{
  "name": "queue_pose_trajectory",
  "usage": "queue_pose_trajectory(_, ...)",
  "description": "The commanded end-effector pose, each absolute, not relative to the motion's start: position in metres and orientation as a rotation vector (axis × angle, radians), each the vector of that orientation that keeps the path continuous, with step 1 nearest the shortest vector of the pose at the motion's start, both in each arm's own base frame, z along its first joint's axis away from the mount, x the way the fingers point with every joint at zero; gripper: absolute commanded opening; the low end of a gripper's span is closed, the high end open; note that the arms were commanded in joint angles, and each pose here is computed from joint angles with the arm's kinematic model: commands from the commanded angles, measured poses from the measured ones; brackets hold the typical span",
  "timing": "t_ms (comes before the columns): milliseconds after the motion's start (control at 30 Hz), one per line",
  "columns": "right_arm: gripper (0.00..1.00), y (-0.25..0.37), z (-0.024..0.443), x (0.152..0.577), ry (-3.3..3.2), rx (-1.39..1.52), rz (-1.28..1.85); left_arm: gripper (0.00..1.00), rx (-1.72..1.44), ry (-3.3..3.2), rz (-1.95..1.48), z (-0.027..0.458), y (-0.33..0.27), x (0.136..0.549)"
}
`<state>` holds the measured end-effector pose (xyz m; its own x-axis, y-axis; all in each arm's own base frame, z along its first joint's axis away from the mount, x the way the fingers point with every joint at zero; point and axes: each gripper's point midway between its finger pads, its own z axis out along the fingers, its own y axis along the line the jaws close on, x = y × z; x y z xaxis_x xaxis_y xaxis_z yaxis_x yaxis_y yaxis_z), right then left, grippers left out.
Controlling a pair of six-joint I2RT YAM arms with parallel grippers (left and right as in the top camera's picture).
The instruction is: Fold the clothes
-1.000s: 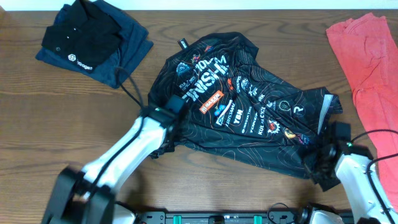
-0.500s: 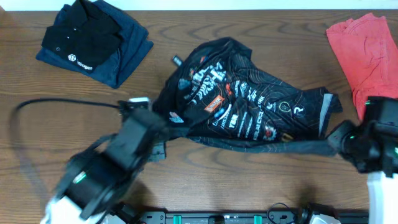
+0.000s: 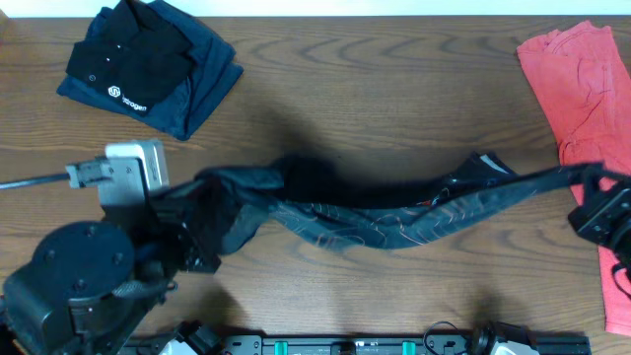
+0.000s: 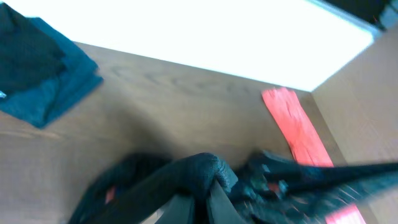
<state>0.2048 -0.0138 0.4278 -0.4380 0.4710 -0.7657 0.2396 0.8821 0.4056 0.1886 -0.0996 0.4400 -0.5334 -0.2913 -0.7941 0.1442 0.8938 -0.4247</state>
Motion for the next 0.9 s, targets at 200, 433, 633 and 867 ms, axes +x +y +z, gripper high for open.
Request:
queue_pose_trajectory(200, 0.01, -0.032, 0.425, 0.294, 2.043, 0.544, 0.33, 0.06, -0.314, 1.981, -0.091, 0.431, -0.087, 0.282)
queue_pose_trajectory(433, 0.01, -0.035, 0.4, 0.394, 2.05, 0.479, 0.439, 0.06, -0.358, 1.925, 0.057, 0.404, -0.096, 0.404)
queue_pose_trajectory(633, 0.01, -0.041, 0.419, 0.464, 1.902, 0.425, 0.488, 0.06, -0.288, 1.744, 0.12, 0.421, -0.097, 0.482)
queue_pose_trajectory(867, 0.01, -0.064, 0.532, 0.438, 1.677, 0.362, 0.418, 0.06, -0.324, 1.486, 0.148, 0.541, -0.074, 0.453)
